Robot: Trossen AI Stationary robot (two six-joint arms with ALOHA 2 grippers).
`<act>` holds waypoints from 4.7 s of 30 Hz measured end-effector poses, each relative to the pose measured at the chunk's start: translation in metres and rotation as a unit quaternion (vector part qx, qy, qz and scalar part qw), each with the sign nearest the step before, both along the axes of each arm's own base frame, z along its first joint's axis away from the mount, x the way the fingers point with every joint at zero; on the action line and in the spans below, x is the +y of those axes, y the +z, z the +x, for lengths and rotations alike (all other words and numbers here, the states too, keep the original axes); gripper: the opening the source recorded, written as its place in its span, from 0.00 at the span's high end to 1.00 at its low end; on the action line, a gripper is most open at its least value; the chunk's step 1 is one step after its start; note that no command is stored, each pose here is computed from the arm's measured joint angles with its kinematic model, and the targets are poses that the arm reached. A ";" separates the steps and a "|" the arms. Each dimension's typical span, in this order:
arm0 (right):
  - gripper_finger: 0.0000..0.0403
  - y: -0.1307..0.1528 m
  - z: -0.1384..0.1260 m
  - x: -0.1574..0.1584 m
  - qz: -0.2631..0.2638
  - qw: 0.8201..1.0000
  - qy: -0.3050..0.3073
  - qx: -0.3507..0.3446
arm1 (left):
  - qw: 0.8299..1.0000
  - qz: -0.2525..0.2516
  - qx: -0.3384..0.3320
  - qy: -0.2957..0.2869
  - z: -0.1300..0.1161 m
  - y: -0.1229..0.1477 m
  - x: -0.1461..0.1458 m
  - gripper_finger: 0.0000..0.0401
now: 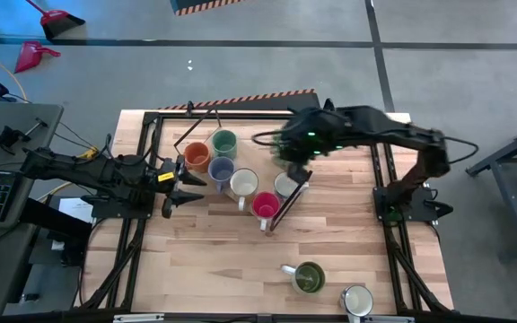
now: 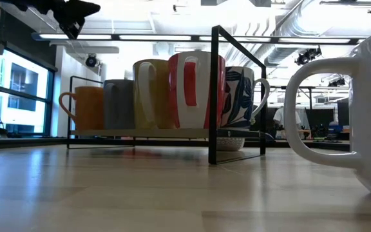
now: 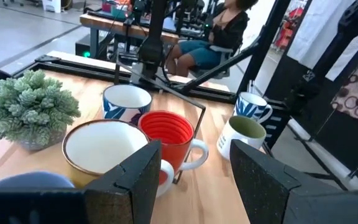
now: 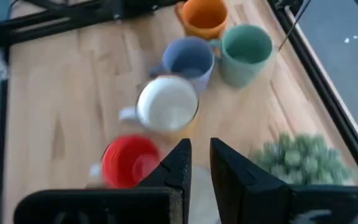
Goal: Place coffee mugs
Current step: Put the green mug on the shelf
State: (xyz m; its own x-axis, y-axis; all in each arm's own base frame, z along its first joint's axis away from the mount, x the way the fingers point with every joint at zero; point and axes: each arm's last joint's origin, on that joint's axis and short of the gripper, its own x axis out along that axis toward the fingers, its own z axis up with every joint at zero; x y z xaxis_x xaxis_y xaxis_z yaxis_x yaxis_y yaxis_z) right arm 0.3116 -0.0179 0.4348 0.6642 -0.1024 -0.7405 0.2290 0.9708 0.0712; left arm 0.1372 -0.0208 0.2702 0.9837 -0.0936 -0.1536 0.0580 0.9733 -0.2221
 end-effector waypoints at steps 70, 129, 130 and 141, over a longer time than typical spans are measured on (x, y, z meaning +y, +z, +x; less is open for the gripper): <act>0.63 -0.181 -0.134 0.101 0.191 0.965 0.146 -0.102 | 0.990 -0.072 -0.089 0.077 0.006 0.017 0.003 0.55; 0.67 -0.254 -0.003 0.191 0.171 0.942 0.211 0.199 | 0.995 -0.060 -0.075 0.033 0.006 0.015 0.001 0.55; 0.67 -0.254 -0.001 0.190 0.168 0.944 0.206 0.195 | 0.995 -0.060 -0.075 0.033 0.006 0.015 0.001 0.55; 0.67 -0.255 0.004 0.183 0.166 0.956 0.159 0.185 | 0.996 -0.043 -0.076 0.032 0.006 0.015 0.001 0.55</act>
State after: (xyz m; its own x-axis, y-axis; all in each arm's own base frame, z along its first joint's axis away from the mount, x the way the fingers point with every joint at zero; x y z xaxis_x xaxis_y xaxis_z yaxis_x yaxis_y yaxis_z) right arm 0.3158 0.1651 0.1798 0.3097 0.3427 -0.8869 -0.0046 0.9333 0.3590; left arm 0.1428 -0.0201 0.2848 0.9993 -0.0362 0.0039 0.0357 0.9536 -0.2989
